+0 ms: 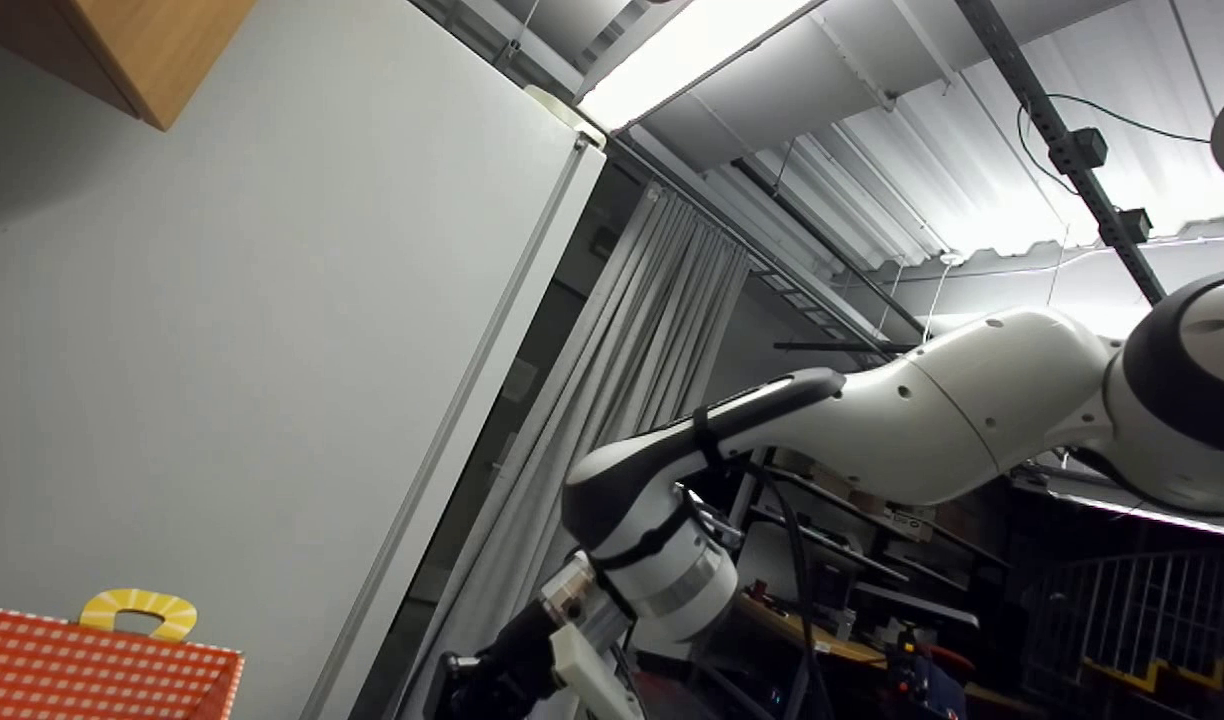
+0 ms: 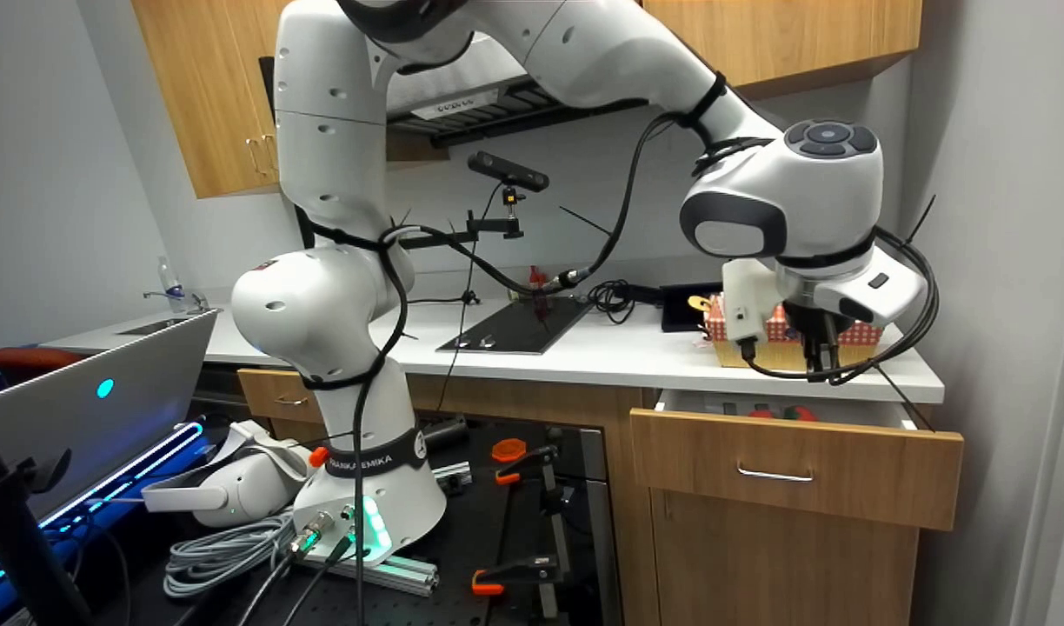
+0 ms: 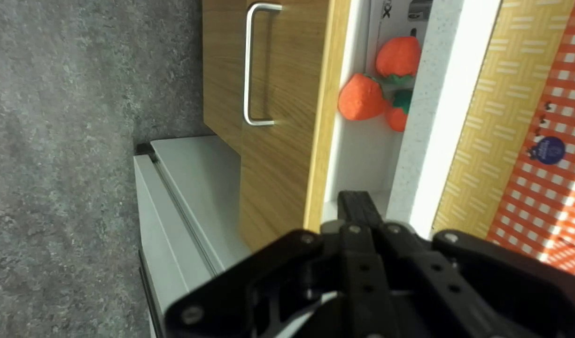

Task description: Close the top right drawer partially

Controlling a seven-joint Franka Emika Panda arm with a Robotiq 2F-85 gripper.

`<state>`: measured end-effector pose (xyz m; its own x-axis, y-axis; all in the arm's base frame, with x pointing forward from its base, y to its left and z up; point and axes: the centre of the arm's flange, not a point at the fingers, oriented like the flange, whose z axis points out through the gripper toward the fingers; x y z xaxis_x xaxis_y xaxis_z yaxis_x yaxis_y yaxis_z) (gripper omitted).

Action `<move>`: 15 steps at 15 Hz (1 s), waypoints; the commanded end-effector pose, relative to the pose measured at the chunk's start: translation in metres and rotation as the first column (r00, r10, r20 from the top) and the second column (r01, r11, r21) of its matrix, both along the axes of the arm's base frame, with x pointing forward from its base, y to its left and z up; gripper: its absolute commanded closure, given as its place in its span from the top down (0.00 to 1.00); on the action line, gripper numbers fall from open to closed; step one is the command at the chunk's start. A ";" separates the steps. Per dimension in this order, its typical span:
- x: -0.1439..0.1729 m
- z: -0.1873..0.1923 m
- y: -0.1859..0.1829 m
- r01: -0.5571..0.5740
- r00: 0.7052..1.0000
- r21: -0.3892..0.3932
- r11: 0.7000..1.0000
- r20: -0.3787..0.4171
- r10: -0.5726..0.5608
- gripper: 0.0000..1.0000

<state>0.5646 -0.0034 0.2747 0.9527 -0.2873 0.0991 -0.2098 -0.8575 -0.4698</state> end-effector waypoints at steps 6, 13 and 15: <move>-0.034 0.069 -0.030 -0.124 0.991 0.066 0.990 0.061 0.120 0.00; -0.068 0.091 -0.042 -0.230 0.972 0.058 0.971 0.065 0.226 0.00; -0.077 0.091 -0.041 -0.258 0.965 0.054 0.965 0.060 0.254 0.00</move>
<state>0.5118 -0.0464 0.3573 0.9857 -0.1032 0.1331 -0.0157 -0.8431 -0.5375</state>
